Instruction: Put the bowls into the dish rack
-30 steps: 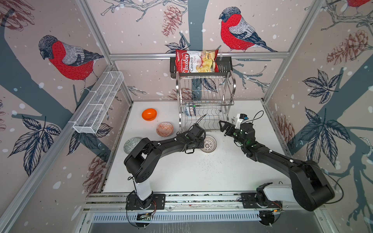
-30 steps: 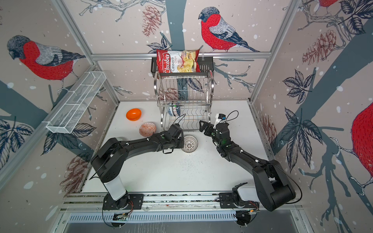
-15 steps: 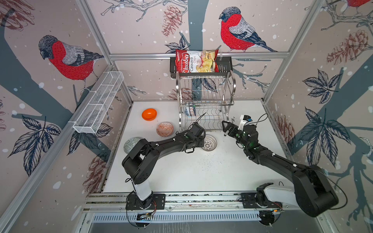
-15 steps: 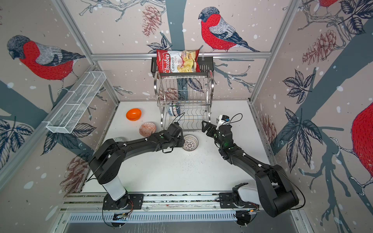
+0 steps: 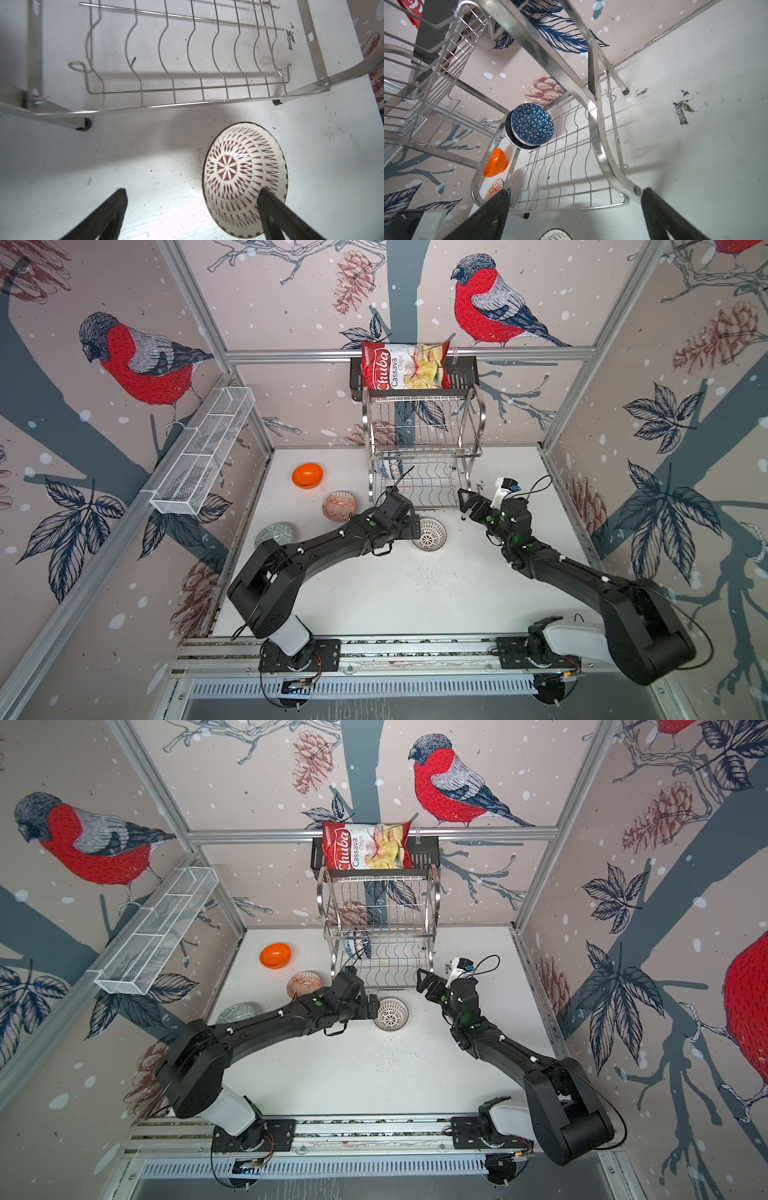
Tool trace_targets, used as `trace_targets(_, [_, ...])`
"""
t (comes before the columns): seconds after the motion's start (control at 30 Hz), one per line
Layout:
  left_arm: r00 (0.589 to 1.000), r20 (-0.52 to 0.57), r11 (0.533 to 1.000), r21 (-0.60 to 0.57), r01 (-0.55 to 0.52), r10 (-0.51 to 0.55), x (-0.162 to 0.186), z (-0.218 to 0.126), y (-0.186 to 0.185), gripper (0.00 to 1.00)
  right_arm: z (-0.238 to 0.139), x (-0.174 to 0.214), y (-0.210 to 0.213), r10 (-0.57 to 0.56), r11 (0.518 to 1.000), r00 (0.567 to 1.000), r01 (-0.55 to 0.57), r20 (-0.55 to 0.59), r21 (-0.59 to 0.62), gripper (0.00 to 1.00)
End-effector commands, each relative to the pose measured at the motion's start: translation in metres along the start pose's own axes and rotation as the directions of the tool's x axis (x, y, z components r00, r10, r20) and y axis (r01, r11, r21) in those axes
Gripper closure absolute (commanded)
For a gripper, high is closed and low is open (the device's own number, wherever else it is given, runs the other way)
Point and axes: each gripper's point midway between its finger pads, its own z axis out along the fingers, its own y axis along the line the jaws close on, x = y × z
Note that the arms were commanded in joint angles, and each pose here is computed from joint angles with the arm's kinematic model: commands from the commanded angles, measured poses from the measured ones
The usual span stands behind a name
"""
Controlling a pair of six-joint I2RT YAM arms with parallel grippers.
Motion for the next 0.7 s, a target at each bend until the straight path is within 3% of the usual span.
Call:
trace_targets(0.0, [0.999, 0.034, 1.000, -0.005, 0.012, -0.012, -0.005, -0.009, 0.013, 0.02, 0.003, -0.001, 0.002, 0.014, 1.000, 1.000, -0.014, -0.005, 0.000, 0.00])
trace_targets(0.17, [0.997, 0.067, 0.999, 0.045, 0.029, -0.032, -0.011, -0.025, 0.021, 0.02, 0.006, 0.018, 0.000, 0.022, 0.999, 0.997, -0.019, -0.080, 0.034, 0.00])
trace_targets(0.47, [0.981, 0.179, 0.988, 0.145, 0.053, -0.079, -0.019, -0.044, 0.030, 0.02, -0.005, 0.039, 0.025, -0.093, 0.990, 0.985, 0.106, -0.144, 0.091, 0.01])
trace_targets(0.67, [0.977, 0.186, 0.984, 0.162, 0.070, -0.101, -0.023, -0.043, 0.040, 0.02, -0.003, 0.061, 0.036, -0.153, 0.976, 0.965, 0.181, -0.211, 0.118, 0.01])
